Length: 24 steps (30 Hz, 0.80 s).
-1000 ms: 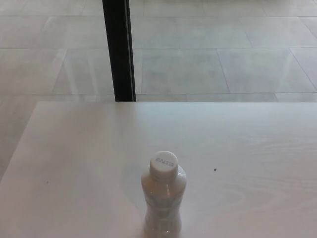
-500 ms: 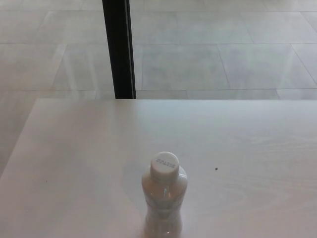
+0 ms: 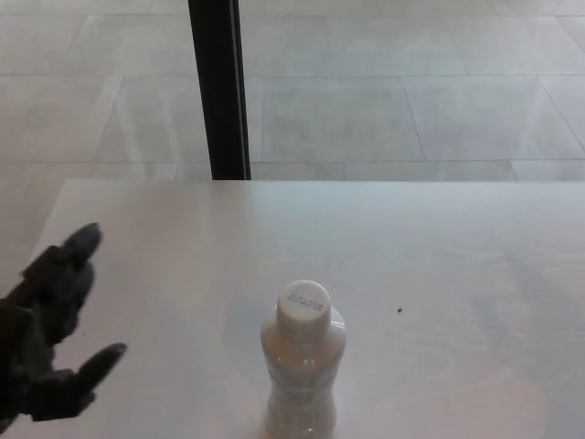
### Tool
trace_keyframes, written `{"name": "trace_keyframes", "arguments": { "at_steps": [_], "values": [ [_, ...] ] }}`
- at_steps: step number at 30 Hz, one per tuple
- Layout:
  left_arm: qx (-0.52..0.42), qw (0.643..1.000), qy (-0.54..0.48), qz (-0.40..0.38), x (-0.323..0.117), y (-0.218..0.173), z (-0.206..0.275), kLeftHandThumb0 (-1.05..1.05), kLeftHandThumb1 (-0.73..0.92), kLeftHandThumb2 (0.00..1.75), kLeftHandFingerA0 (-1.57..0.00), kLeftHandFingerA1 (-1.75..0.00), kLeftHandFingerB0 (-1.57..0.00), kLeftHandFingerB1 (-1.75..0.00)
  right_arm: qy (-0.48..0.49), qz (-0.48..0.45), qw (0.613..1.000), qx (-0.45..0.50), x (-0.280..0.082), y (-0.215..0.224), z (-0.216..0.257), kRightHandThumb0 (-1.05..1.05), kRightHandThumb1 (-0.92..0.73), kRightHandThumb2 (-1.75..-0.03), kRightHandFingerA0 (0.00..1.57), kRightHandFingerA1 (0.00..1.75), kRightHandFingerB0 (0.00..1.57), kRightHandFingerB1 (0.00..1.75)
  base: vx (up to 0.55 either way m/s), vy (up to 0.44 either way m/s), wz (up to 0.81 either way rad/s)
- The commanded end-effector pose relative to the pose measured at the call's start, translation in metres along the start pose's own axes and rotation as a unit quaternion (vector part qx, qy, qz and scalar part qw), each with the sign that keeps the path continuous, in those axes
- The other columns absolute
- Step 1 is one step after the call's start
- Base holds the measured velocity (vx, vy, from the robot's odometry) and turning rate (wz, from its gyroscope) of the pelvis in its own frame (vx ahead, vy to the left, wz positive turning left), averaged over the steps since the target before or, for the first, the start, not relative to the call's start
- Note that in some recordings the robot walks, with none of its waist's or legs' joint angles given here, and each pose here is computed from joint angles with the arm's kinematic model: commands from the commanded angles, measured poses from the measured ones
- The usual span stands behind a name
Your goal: The robot uses its left hand to to lift the bottle kept on the middle of the desk and tilts it towards its right hand. It then uses its right hand to rotate its cap to open it and places the bottle and cap back on the desk
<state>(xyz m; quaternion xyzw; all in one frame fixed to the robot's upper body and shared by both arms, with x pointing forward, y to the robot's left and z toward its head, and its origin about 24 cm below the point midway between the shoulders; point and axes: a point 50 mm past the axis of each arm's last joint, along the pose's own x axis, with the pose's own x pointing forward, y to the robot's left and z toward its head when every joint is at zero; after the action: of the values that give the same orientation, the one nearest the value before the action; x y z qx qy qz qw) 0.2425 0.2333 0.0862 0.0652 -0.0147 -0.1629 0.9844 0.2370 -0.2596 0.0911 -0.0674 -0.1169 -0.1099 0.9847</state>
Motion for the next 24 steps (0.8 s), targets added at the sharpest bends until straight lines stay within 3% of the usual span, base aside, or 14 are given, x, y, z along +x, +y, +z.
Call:
{"name": "trace_keyframes", "arguments": {
  "at_steps": [1, 2, 3, 4, 6, 7, 8, 9, 12, 13, 24],
  "values": [
    [-0.007, 0.998, 0.048, -0.039, 0.001, -0.011, -0.006, -0.98, 0.40, 0.83, 0.00, 0.00, 0.00, -0.04, 0.038, 0.006, 0.999, 0.010, -0.002, 0.007, -0.003, -0.73, -0.81, -0.64, 0.25, 0.44, 0.31, 0.31, 0.00, 0.000, 0.00],
    [0.000, 0.998, 0.052, -0.046, 0.002, -0.012, -0.006, -0.90, 0.50, 0.95, 0.00, -0.11, 0.00, 0.00, 0.041, 0.007, 0.999, 0.018, 0.000, 0.009, -0.003, -0.73, -0.81, -0.65, 0.25, 0.45, 0.32, 0.31, 0.00, 0.000, 0.00],
    [-0.006, 0.997, 0.059, -0.056, 0.002, -0.014, -0.007, -0.90, 0.51, 0.95, 0.00, -0.11, 0.00, 0.00, 0.041, 0.005, 0.999, 0.021, 0.000, 0.009, -0.003, -0.71, -0.82, -0.65, 0.27, 0.46, 0.35, 0.32, 0.00, 0.000, 0.00],
    [-0.005, 0.996, 0.061, -0.063, 0.002, -0.014, -0.008, -0.90, 0.51, 0.95, 0.00, -0.12, 0.00, 0.00, 0.042, 0.005, 0.999, 0.021, 0.001, 0.009, -0.002, -0.73, -0.66, -1.04, 0.22, 0.54, 0.31, 0.50, 0.00, 0.000, 0.00],
    [0.001, 0.996, 0.060, -0.072, 0.003, -0.014, -0.008, -0.90, 0.51, 0.95, 0.00, -0.11, 0.00, 0.00, 0.042, 0.005, 0.999, 0.012, 0.003, 0.009, -0.001, -0.75, -0.68, -1.05, 0.25, 0.55, 0.31, 0.49, 0.00, 0.000, 0.00],
    [0.014, 0.995, 0.059, -0.075, 0.003, -0.015, -0.009, -0.98, 0.48, 0.77, 0.00, 0.00, 0.00, -0.04, 0.042, 0.004, 0.999, 0.012, 0.003, 0.009, -0.001, -0.74, -0.67, -1.05, 0.28, 0.56, 0.32, 0.50, 0.00, 0.000, 0.00],
    [0.014, 0.995, 0.058, -0.081, 0.004, -0.017, -0.009, -0.99, 0.47, 0.76, 0.00, 0.00, 0.00, -0.04, 0.041, 0.005, 0.999, 0.013, 0.004, 0.009, 0.000, -0.74, -0.67, -1.04, 0.29, 0.56, 0.32, 0.50, 0.00, 0.000, 0.00],
    [0.017, 0.995, 0.058, -0.085, 0.004, -0.018, -0.010, -1.01, 0.55, 0.58, 0.00, 0.00, 0.00, -0.02, 0.041, 0.003, 0.999, 0.015, 0.005, 0.009, 0.001, -0.72, -0.66, -1.04, 0.32, 0.58, 0.33, 0.50, 0.00, 0.000, 0.00],
    [0.049, 0.992, 0.064, -0.096, 0.003, -0.024, -0.011, -1.02, 0.54, 0.61, 0.00, 0.00, 0.00, -0.08, 0.040, -0.001, 0.999, 0.031, 0.006, 0.011, 0.002, -0.67, -0.64, -1.03, 0.38, 0.65, 0.30, 0.50, 0.00, 0.000, 0.00],
    [0.059, 0.990, 0.070, -0.107, 0.004, -0.028, -0.011, -1.02, 0.54, 0.58, 0.00, 0.00, 0.00, 0.00, 0.041, -0.004, 0.999, 0.032, 0.006, 0.011, 0.002, -0.67, -0.78, -0.64, 0.38, 0.62, 0.43, 0.36, 0.00, 0.000, 0.00],
    [0.075, 0.989, 0.053, -0.117, 0.018, -0.060, -0.011, -1.01, 0.47, 0.59, 0.00, 0.00, 0.00, 0.00, 0.040, -0.015, 0.999, 0.033, 0.009, 0.014, 0.004, -0.64, -0.78, -0.64, 0.40, 0.72, 0.45, 0.36, 0.00, 0.000, 0.00]
  ]
}}
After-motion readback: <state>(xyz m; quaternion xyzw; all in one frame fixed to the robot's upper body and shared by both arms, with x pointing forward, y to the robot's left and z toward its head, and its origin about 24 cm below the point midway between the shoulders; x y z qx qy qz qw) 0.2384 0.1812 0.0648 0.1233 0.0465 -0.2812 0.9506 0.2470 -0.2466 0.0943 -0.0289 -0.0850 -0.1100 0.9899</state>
